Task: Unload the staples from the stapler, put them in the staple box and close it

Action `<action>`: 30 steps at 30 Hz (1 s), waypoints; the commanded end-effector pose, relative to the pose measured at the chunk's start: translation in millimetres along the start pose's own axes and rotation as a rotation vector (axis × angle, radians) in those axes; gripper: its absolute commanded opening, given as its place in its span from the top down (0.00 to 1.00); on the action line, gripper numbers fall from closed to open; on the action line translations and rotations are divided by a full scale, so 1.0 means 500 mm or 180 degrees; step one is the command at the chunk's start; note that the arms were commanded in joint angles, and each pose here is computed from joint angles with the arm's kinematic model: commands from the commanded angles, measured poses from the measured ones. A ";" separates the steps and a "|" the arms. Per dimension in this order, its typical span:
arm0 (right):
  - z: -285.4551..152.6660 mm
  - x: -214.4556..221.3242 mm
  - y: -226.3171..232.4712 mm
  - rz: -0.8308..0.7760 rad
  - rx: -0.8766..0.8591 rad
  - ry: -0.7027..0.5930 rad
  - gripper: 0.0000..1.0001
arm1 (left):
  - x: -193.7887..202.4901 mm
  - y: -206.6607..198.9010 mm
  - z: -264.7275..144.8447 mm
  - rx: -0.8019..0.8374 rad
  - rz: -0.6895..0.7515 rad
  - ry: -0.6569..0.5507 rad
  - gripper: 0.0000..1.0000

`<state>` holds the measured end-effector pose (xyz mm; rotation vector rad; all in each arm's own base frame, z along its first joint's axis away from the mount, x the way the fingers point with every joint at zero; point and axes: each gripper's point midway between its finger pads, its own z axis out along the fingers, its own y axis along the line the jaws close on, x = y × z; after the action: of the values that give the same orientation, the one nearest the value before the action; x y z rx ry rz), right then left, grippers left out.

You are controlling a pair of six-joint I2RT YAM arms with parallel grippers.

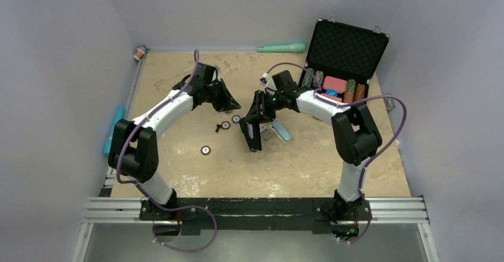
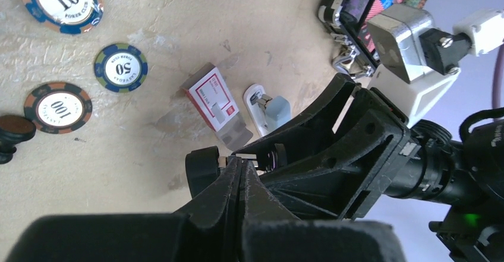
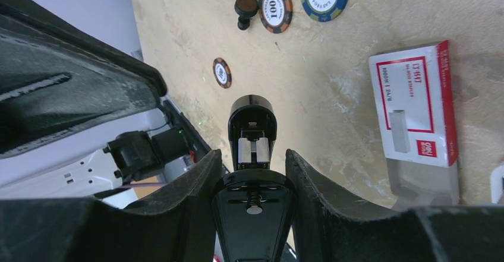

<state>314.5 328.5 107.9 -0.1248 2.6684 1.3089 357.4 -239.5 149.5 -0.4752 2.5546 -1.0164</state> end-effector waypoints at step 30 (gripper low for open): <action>0.011 0.012 0.097 -0.0234 -0.0561 0.0053 1.00 | 0.050 0.052 0.002 -0.0329 -0.0541 -0.0079 1.00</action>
<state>297.2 355.6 120.8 -0.2458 2.6052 1.4604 329.2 -231.2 105.4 -0.7601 2.6459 -0.9017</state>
